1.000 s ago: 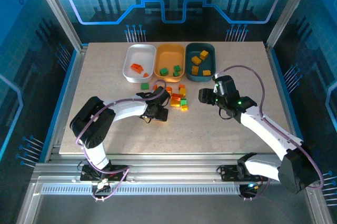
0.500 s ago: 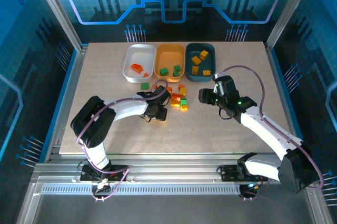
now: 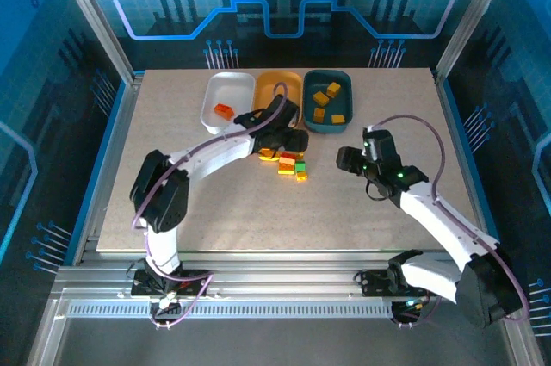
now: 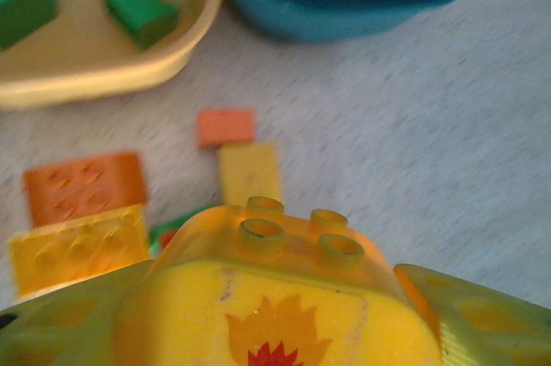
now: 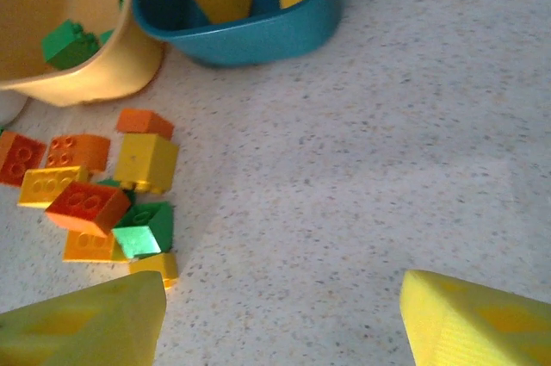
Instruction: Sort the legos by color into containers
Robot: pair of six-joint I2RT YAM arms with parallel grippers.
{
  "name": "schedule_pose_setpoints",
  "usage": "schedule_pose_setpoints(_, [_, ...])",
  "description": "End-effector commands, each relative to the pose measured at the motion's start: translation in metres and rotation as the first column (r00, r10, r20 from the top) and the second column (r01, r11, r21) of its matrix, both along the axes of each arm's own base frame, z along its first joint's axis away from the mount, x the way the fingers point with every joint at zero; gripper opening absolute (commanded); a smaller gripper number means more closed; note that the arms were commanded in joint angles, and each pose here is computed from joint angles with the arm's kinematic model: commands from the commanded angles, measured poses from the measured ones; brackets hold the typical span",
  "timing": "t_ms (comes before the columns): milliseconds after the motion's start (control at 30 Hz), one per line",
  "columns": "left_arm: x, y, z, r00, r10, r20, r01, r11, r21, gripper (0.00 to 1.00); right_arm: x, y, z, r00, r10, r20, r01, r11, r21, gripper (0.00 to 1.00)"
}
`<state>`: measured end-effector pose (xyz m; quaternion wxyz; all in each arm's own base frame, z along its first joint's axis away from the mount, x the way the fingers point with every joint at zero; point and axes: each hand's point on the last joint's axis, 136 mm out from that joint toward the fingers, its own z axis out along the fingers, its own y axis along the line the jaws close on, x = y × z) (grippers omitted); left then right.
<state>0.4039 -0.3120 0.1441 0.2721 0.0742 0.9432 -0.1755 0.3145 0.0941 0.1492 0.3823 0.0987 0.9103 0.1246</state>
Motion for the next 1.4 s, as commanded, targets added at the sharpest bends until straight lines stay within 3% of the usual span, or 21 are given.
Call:
schedule_pose_setpoints(0, [0.011, -0.032, -0.010, 0.996, -0.077, -0.036, 0.075, 0.996, -0.049, 0.60, 0.002, -0.010, 0.005, 0.997, -0.068, 0.048, 0.064, 0.995, 0.075, 0.73])
schedule_pose_setpoints(300, [0.071, -0.069, -0.006, 0.994, -0.075, 0.075, 0.081, 0.994, -0.077, 0.59, 0.004, -0.012, -0.003, 0.996, -0.090, 0.029, 0.086, 0.989, 0.117, 0.73])
schedule_pose_setpoints(633, [0.123, -0.073, -0.013, 0.991, -0.010, 0.134, 0.023, 0.995, -0.098, 0.59, 0.002, -0.008, 0.001, 0.997, -0.077, 0.032, 0.071, 0.985, 0.158, 0.74])
schedule_pose_setpoints(967, [0.155, -0.076, -0.028, 0.978, 0.012, 0.211, 0.004, 0.997, -0.077, 0.62, -0.010, -0.028, 0.018, 0.981, -0.165, 0.104, 0.146, 0.974, 0.172, 0.77])
schedule_pose_setpoints(1000, [0.157, -0.076, -0.026, 0.976, 0.013, 0.218, 0.004, 0.997, -0.079, 0.64, -0.010, -0.027, 0.018, 0.981, -0.163, 0.102, 0.144, 0.974, 0.174, 0.77])
schedule_pose_setpoints(1067, [0.158, -0.077, -0.022, 0.973, 0.009, 0.229, 0.009, 0.997, -0.079, 0.81, -0.009, -0.026, 0.017, 0.983, -0.158, 0.098, 0.140, 0.975, 0.173, 0.78])
schedule_pose_setpoints(1167, [0.156, -0.083, -0.001, 0.967, -0.010, 0.254, 0.037, 0.994, -0.105, 0.97, -0.008, -0.026, 0.015, 0.984, -0.155, 0.091, 0.138, 0.975, 0.171, 0.78])
schedule_pose_setpoints(1367, [0.133, -0.092, 0.079, 0.931, -0.048, 0.362, 0.110, 0.982, -0.155, 0.99, -0.008, -0.024, 0.016, 0.984, -0.143, 0.105, 0.124, 0.977, 0.172, 0.78])
